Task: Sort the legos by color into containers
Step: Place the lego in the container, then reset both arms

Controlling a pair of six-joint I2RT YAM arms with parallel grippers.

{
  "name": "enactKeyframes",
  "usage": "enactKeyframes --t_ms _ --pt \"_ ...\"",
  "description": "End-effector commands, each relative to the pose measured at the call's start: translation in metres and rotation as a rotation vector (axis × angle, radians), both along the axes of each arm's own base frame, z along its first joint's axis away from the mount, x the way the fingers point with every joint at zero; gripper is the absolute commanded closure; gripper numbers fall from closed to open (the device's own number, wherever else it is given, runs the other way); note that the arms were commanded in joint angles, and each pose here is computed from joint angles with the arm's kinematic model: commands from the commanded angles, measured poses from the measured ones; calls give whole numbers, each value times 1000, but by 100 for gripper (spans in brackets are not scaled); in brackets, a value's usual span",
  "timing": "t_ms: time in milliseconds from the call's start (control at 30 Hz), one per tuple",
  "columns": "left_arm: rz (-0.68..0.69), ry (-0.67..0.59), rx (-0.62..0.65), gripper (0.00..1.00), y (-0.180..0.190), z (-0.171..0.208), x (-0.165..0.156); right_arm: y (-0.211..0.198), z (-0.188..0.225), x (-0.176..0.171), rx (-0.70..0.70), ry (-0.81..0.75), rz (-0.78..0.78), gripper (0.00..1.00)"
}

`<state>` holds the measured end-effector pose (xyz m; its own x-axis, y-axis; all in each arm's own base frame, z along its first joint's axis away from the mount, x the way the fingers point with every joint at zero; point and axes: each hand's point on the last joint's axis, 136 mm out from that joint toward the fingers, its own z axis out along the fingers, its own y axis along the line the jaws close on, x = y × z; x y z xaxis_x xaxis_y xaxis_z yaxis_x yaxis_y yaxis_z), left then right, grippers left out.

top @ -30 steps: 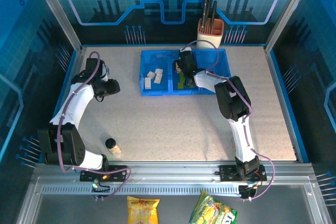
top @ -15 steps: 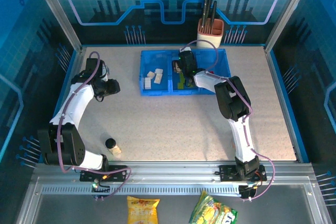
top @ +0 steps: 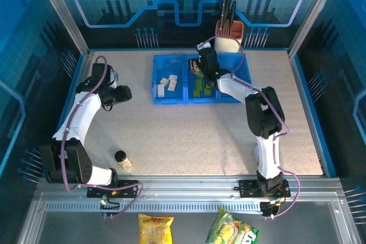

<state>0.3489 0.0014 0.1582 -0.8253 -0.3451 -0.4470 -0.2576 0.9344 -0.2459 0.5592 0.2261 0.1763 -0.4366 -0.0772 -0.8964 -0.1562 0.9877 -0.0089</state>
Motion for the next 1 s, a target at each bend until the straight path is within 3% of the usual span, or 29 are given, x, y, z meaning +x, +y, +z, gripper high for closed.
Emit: enactKeyframes --t_ms 0,233,433,500,567,800,967 --pt "9 -4 -43 40 -4 16 -6 -18 18 -18 -29 31 9 15" --pt "45 -15 -102 36 -10 27 -7 -77 31 -51 -36 77 -71 8" --pt "77 -41 -114 25 -9 24 0 -137 43 -79 -35 91 -169 1" --pt "92 -56 -115 17 -8 24 4 -157 45 -87 -33 92 -209 0" --pt "105 -67 -107 1 -5 22 8 -178 46 -97 -36 92 -257 0" --pt "165 -113 -37 1 11 8 16 -239 32 -128 -34 108 -419 0" --pt "217 -161 29 1 26 -7 20 -271 -1 -148 -39 137 -513 0"
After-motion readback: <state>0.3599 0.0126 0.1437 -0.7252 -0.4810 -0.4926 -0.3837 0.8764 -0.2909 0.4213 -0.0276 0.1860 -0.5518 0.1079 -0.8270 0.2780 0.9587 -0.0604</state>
